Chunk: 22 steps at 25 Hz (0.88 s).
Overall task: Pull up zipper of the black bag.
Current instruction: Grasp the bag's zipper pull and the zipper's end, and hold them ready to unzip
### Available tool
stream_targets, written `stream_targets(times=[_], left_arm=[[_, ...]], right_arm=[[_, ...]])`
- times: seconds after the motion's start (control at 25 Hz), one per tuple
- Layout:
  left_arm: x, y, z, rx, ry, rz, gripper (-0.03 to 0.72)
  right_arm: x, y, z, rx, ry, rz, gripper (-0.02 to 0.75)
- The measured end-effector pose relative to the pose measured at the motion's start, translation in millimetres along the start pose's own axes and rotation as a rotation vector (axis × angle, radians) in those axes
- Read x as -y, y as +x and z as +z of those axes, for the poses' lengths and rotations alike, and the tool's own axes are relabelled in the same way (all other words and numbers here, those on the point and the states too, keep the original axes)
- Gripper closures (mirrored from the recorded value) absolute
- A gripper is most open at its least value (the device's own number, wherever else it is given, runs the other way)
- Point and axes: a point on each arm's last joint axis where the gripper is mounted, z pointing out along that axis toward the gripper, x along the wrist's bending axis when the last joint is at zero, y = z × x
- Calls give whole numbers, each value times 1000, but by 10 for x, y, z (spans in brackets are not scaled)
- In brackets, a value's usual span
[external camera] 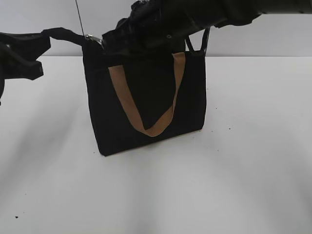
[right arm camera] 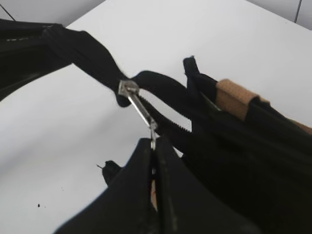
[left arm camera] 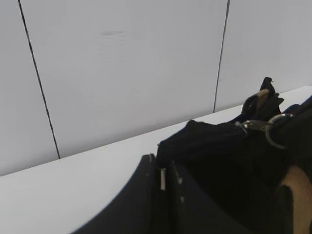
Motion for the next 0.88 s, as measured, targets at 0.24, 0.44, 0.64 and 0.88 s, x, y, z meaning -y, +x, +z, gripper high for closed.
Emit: stream_targets(times=[0.24, 0.44, 0.64, 0.88], left_arm=[[14, 1, 0, -1, 15, 3, 655], [-68, -6, -51, -3, -13, 16, 655], [-87, -7, -85, -13, 5, 24, 655], [-51, 9, -96, -28, 55, 28, 655]], right_arm=[[38, -98, -32, 29, 43, 11, 751], [41, -203, -71, 52, 44, 42, 751], [44, -264, -97, 60, 44, 83, 751], [42, -260, -105, 56, 46, 95, 751]])
